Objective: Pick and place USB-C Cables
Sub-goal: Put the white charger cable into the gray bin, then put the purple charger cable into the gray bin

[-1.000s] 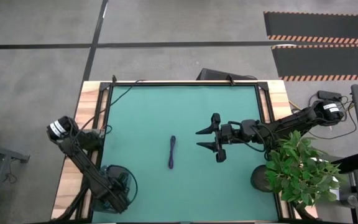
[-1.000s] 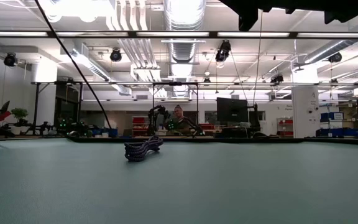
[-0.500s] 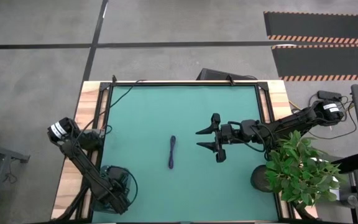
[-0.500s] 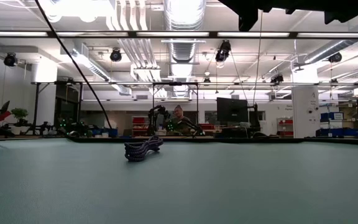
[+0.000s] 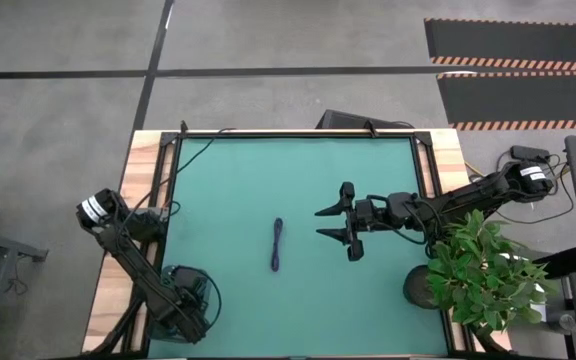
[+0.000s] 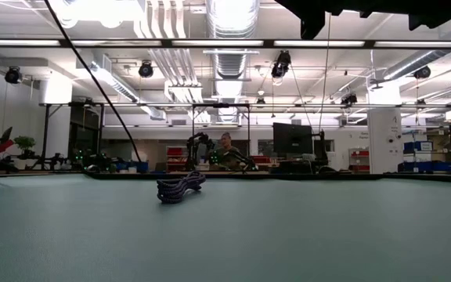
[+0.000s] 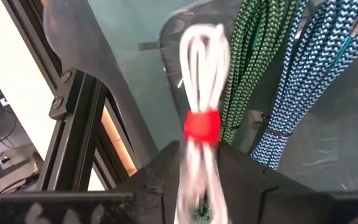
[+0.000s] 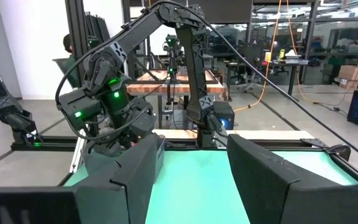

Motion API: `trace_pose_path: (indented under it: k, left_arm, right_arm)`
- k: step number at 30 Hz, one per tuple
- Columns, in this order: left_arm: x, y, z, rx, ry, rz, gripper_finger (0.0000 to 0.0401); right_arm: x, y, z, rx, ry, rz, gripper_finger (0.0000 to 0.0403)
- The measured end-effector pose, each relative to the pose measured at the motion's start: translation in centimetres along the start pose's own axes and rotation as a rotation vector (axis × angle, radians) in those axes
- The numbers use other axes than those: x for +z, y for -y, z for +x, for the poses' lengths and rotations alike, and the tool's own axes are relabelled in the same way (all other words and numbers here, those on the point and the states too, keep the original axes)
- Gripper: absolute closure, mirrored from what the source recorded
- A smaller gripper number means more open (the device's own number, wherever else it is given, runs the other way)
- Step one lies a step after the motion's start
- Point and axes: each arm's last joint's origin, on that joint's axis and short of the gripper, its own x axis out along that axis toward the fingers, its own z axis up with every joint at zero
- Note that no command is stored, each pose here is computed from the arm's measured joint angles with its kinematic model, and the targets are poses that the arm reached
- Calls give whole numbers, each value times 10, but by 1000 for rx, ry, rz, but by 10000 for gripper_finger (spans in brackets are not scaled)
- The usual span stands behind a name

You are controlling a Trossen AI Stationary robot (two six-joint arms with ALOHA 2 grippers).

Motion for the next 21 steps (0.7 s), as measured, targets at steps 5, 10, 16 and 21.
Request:
trace_pose_path:
  k: [5, 10, 16, 21]
  left_arm:
    - [0, 0, 0, 2, 2, 0, 293]
    - [-2, -2, -1, 27, -62, 25, 288]
    - [-6, -4, -19, -1, -168, 83, 287]
    - [-4, -7, -39, -80, -207, 93, 287]
  right_arm:
    - [0, 0, 0, 0, -2, 2, 213]
    - [-2, 0, 0, 0, -21, 30, 213]
    - [-6, 0, 0, -3, -62, 97, 213]
    - [-11, 0, -1, -9, -113, 170, 213]
